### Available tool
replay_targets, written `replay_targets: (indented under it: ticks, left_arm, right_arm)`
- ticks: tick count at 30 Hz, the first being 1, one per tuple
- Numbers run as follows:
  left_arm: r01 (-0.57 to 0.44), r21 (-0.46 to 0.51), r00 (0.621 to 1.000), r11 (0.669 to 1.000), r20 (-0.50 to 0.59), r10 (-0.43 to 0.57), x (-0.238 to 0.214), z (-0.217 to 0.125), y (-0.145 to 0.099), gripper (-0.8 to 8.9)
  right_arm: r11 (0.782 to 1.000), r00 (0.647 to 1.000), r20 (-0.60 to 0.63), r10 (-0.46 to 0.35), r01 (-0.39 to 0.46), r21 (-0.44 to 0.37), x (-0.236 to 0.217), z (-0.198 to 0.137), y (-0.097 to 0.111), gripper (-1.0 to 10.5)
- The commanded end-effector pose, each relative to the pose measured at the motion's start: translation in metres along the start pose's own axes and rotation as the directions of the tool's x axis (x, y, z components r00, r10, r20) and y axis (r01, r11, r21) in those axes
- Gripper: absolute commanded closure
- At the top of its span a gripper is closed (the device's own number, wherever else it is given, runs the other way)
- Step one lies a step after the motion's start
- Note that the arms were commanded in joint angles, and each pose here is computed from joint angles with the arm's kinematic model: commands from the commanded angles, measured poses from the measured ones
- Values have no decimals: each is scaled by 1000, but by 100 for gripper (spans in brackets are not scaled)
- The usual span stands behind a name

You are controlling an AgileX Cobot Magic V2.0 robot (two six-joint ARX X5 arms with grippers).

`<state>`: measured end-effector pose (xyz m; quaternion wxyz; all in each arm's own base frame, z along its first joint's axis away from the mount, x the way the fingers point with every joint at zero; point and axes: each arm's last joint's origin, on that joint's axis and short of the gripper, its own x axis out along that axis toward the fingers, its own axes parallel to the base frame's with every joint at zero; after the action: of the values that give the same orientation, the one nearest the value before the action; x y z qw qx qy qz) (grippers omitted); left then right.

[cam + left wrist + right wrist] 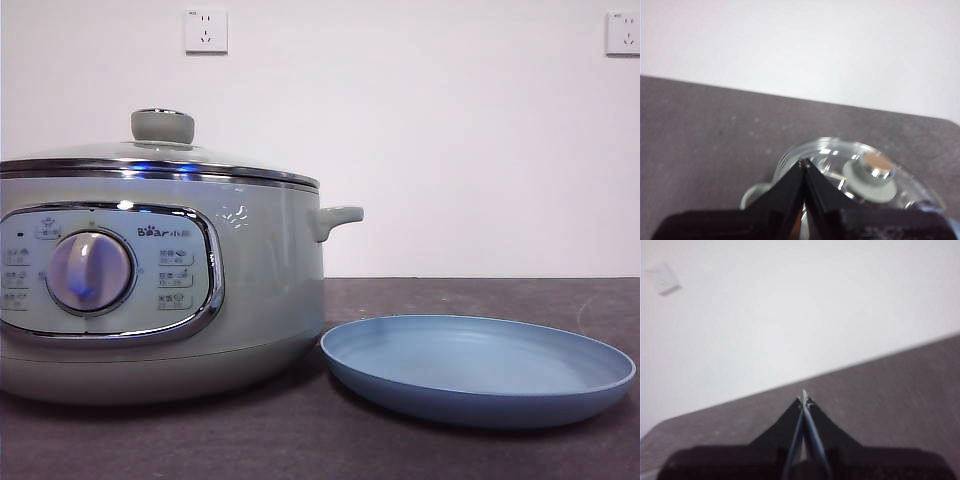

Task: Take the potato out from the steamer,put the potato on the plate,close the lid

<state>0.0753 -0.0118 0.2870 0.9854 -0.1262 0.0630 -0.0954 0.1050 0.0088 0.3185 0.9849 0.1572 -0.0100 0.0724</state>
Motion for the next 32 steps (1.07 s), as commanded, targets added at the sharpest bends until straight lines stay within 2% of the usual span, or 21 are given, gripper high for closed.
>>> replay_targets:
  ticks: [1, 3, 7, 11, 15, 19, 22, 24, 26, 27, 28, 31, 32]
  left_arm:
    - [28, 2, 999, 1000, 17, -28, 3, 14, -5, 819]
    - [42, 5, 999, 999, 28, -42, 8, 25, -9, 819]
    - [57, 5, 998, 998, -2, -57, 21, 43, -15, 819]
    - [154, 58, 986, 986, -69, -150, 34, 62, -24, 819]
    - [228, 64, 964, 972, -153, -216, 46, 85, -33, 819]
    - [290, 86, 944, 953, -189, -270, 51, 111, -43, 820]
    - [306, 103, 939, 947, -198, -282, 54, 125, -49, 819]
    - [312, 109, 934, 944, -219, -283, 58, 128, -51, 817]
    - [316, 103, 928, 943, -241, -285, 63, 128, -53, 811]
    - [318, 100, 925, 943, -252, -285, 66, 127, -53, 797]
    - [320, 98, 922, 942, -263, -285, 69, 126, -54, 736]
    - [328, 92, 913, 940, -287, -290, 75, 123, -55, 436]
    - [330, 90, 911, 940, -293, -292, 77, 122, -56, 391]
  right_arm:
    - [998, 999, 25, 35, -34, -46, 6, 24, 9, 957]
    - [989, 993, 13, 121, -120, -85, 12, 40, 18, 957]
    - [953, 962, -33, 273, -275, -131, 27, 65, 32, 947]
    - [918, 924, -99, 370, -380, -117, 41, 77, 41, 947]
    - [871, 863, -213, 457, -483, -90, 55, 77, 50, 948]
    - [843, 815, -342, 467, -528, -108, 65, 69, 57, 949]
    - [825, 786, -393, 476, -554, -109, 69, 62, 61, 948]
    - [817, 776, -410, 480, -566, -113, 70, 60, 62, 946]
    - [818, 777, -415, 473, -562, -121, 70, 59, 63, 934]
    - [820, 780, -414, 470, -559, -123, 70, 59, 63, 893]
    - [819, 779, -414, 471, -560, -123, 70, 59, 63, 826]
    - [820, 780, -414, 470, -559, -123, 70, 59, 63, 610]
    - [822, 782, -413, 466, -556, -125, 70, 59, 63, 560]
